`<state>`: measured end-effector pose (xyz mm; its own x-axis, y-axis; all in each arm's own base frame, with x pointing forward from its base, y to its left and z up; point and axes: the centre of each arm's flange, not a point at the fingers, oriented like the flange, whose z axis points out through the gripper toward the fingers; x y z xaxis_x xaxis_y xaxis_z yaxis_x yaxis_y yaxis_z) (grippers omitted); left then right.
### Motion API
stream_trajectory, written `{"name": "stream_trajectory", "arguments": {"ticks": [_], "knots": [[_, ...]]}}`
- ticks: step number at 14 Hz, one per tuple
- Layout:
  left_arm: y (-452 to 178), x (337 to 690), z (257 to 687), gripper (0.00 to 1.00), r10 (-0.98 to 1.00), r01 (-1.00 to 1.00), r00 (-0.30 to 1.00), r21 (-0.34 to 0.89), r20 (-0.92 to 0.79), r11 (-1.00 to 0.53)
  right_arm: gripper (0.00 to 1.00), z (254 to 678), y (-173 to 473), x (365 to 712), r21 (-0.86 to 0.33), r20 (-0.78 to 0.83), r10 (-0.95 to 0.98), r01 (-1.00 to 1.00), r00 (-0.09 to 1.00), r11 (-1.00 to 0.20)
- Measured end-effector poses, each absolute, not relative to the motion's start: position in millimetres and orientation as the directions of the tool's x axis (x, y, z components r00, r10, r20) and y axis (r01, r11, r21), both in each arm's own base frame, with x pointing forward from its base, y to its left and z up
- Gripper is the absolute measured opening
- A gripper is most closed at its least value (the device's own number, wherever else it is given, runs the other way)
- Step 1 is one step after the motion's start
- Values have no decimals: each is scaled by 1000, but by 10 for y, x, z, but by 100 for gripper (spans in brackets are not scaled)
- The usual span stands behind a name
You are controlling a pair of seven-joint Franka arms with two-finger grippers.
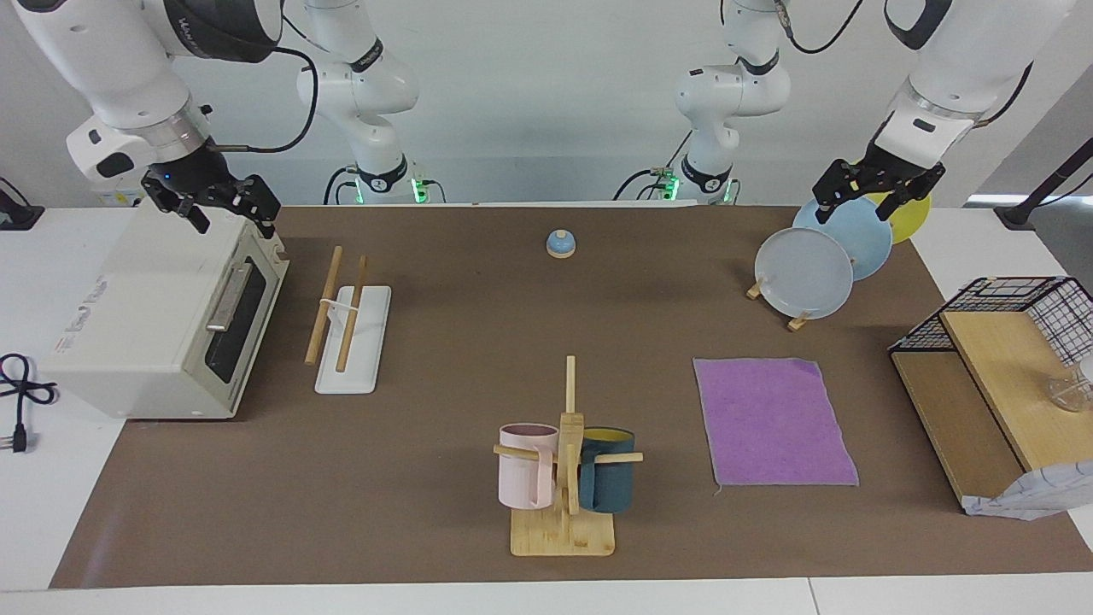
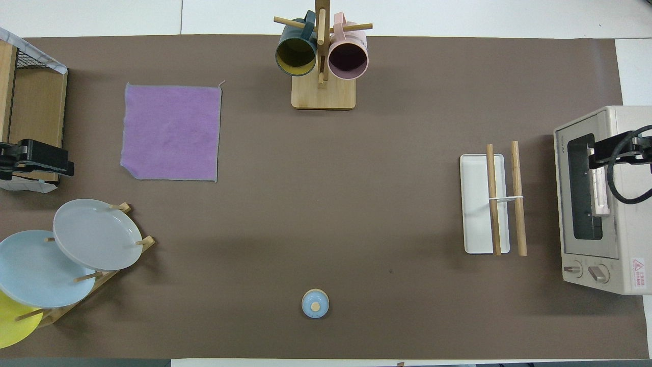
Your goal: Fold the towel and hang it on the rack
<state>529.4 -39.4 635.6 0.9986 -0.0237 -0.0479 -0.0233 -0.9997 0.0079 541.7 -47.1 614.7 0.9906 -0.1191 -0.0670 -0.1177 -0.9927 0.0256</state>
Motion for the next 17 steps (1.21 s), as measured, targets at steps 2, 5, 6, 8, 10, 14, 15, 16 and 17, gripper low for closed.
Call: {"name": "stream_trajectory", "arguments": {"ticks": [2,5,6,8,10,14,15,16,17], "knots": [[-390,5294,6351,100,-23,-23,999,8,-49,-1000,100,6147,-471,5417,26,-67,-119,-118,991,-993],[-382,5292,6350,100,-22,-21,998,8,-51,-1000,100,6147,-471,5417,26,-67,-119,-118,991,-993],[-381,5280,6354,100,-22,-21,998,8,-56,-1000,100,6147,-471,5417,26,-67,-119,-118,991,-993],[-378,5231,6397,100,-11,-11,998,6,-55,-1000,100,6147,-471,5417,26,-67,-119,-118,991,-993],[-356,5233,6312,100,5,5,999,7,-37,-1000,100,6148,-471,5417,26,-67,-119,-118,991,-993],[-244,5549,5143,100,31,31,999,13,30,-999,100,6148,-471,5417,26,-67,-119,-118,991,-993],[-174,5651,4714,100,45,45,999,14,28,-999,100,6147,-471,5417,26,-67,-119,-118,991,-993],[-95,5761,4307,100,60,59,998,15,24,-998,100,6147,-471,5417,26,-67,-119,-118,991,-993],[7,5860,3967,100,78,78,997,17,21,-997,100,6147,-471,5417,26,-67,-119,-118,991,-993]]}}
